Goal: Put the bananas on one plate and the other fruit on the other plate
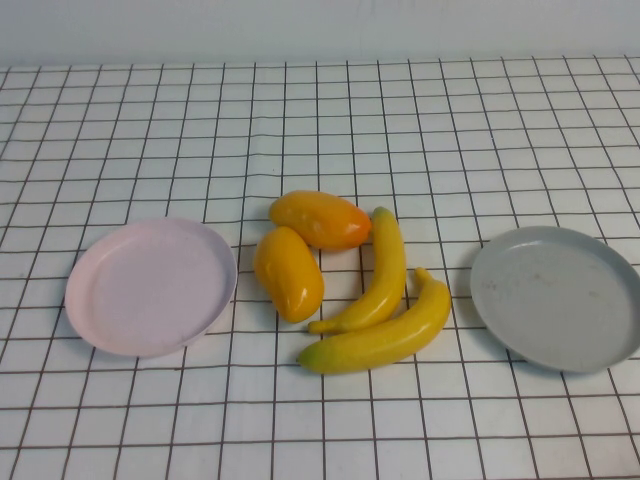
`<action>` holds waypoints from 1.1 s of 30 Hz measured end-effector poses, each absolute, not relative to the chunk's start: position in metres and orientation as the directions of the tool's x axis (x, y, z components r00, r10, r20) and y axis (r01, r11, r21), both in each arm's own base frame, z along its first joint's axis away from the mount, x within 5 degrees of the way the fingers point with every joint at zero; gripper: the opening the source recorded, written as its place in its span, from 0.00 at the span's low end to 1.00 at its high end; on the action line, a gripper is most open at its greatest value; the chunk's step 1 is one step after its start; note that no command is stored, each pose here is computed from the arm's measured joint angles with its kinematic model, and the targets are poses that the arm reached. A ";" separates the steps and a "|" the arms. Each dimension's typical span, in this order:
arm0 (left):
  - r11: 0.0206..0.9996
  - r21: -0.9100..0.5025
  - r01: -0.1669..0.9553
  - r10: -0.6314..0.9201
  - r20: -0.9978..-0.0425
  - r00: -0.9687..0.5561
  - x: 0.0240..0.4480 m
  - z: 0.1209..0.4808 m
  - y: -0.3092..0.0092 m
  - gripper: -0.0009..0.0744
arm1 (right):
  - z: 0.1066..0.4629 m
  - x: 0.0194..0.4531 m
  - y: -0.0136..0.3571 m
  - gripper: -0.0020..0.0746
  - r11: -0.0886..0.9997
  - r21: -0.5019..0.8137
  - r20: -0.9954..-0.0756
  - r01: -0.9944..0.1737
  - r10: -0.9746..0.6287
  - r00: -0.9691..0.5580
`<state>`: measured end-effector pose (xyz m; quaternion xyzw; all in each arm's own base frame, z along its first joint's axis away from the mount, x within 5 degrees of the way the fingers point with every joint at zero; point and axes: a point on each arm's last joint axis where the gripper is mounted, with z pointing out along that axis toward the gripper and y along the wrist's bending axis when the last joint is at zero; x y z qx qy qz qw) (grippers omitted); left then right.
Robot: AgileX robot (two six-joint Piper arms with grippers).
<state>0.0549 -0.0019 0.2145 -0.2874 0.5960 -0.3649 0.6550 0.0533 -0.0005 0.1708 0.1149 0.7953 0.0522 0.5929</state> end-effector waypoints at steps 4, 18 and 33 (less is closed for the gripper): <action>0.749 -0.620 0.233 -0.619 -0.780 -0.087 0.046 0.246 -0.017 0.01 | 0.171 0.053 0.000 0.01 0.968 0.219 -0.931 0.121 0.245 -0.270; 0.942 -0.101 0.320 0.123 -0.785 -0.608 0.127 0.320 -0.035 0.01 | 0.171 0.053 0.000 0.01 0.968 0.219 -0.931 0.121 0.245 -0.270; 0.858 0.133 0.496 0.475 -0.574 -0.667 0.256 0.327 -0.107 0.29 | 0.171 0.053 0.000 0.01 0.968 0.219 -0.931 0.121 0.245 -0.270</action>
